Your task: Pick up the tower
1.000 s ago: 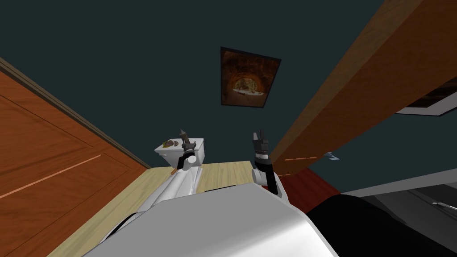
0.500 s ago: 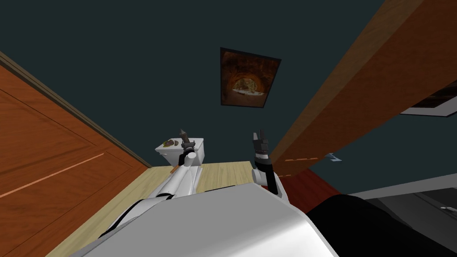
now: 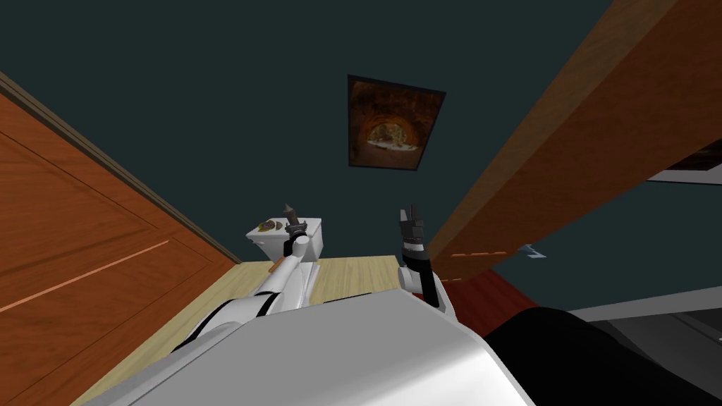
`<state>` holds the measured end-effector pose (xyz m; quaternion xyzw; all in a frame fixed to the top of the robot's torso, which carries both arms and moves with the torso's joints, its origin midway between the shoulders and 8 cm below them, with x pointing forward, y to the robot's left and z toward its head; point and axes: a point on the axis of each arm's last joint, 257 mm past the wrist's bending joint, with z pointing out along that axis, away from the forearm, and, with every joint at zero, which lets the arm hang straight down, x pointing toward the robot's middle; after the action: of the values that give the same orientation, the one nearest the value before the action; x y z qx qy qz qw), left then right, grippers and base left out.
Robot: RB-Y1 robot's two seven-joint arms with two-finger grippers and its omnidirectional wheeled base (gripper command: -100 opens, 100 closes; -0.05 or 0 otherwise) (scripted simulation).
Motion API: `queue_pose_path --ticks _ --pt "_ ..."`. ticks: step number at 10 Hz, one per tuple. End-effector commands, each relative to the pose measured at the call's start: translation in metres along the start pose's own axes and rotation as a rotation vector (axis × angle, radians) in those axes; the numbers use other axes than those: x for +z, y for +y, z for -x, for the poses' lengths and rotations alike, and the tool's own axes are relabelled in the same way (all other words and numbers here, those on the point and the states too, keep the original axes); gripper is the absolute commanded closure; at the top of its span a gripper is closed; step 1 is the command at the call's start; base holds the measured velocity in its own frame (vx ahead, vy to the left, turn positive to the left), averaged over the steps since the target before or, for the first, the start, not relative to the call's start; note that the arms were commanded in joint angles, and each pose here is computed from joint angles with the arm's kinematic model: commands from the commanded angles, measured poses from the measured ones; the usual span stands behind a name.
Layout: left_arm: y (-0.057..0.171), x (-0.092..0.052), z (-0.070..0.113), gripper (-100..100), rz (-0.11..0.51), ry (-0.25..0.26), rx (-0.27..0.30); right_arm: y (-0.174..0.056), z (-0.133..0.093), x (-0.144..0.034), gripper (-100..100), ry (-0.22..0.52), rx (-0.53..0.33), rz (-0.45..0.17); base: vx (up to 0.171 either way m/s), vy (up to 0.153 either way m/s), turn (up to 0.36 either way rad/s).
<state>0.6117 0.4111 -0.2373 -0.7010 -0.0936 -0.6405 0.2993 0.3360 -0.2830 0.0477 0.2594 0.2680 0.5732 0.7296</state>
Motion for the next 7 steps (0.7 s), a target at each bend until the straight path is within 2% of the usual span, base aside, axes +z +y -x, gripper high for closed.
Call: queue_pose_path --ticks 1,7 --pt "-0.002 0.007 0.002 -100 -0.02 -0.029 -0.037 0.0 0.0 0.0 0 0.0 0.0 0.0 0.013 -0.02 0.032" --pt "-0.016 0.032 0.002 -100 -0.105 -0.132 -0.183 0.0 0.0 0.0 0 0.0 0.0 0.0 0.04 -0.023 0.047"
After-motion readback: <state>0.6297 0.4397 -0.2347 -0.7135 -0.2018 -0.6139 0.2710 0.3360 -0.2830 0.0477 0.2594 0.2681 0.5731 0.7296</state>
